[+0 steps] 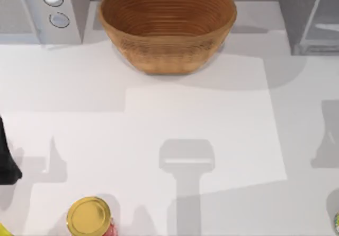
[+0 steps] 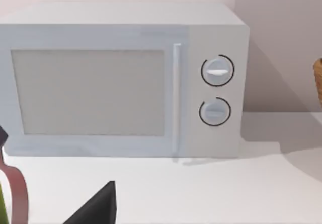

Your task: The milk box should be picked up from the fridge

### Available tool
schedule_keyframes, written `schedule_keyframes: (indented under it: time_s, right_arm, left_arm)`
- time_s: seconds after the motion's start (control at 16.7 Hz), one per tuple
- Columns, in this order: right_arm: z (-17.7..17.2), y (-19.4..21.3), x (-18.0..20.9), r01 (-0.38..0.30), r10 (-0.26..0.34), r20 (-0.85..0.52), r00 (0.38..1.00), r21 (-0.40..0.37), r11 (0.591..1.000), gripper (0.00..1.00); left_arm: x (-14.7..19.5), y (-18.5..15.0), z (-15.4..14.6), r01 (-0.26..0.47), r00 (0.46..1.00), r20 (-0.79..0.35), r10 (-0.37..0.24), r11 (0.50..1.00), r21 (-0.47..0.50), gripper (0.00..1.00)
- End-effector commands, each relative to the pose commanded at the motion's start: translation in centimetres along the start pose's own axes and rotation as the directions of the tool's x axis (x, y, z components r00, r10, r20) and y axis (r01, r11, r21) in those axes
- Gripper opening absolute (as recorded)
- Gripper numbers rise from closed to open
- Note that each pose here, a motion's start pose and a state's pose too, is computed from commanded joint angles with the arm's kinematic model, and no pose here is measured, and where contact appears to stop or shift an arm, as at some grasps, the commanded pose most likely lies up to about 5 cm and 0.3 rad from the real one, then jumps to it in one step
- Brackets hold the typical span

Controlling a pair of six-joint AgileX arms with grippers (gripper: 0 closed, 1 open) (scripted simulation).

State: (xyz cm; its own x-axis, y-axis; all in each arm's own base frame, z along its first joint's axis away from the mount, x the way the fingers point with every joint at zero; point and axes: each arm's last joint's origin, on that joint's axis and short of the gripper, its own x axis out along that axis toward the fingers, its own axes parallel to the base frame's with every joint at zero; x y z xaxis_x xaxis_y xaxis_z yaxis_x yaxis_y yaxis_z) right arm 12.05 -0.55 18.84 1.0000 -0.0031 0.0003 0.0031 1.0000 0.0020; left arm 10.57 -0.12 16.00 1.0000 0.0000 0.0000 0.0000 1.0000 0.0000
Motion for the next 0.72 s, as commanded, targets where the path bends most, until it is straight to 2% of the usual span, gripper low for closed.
schedule_keyframes:
  time_s: [0.3,0.72]
  right_arm:
    - [-2.6,0.4,-1.4,-0.003,0.003,0.001,1.0,-0.002,1.0,0.0]
    - [-2.8,0.4,-1.5,-0.002,0.002,-0.001,1.0,0.0,1.0,0.0]
  left_arm:
    - [0.0,0.0,0.0,0.0,1.0,0.0,0.0,1.0,0.0,1.0]
    - [0.0,0.0,0.0,0.0,1.0,0.0,0.0,1.0,0.0,1.0]
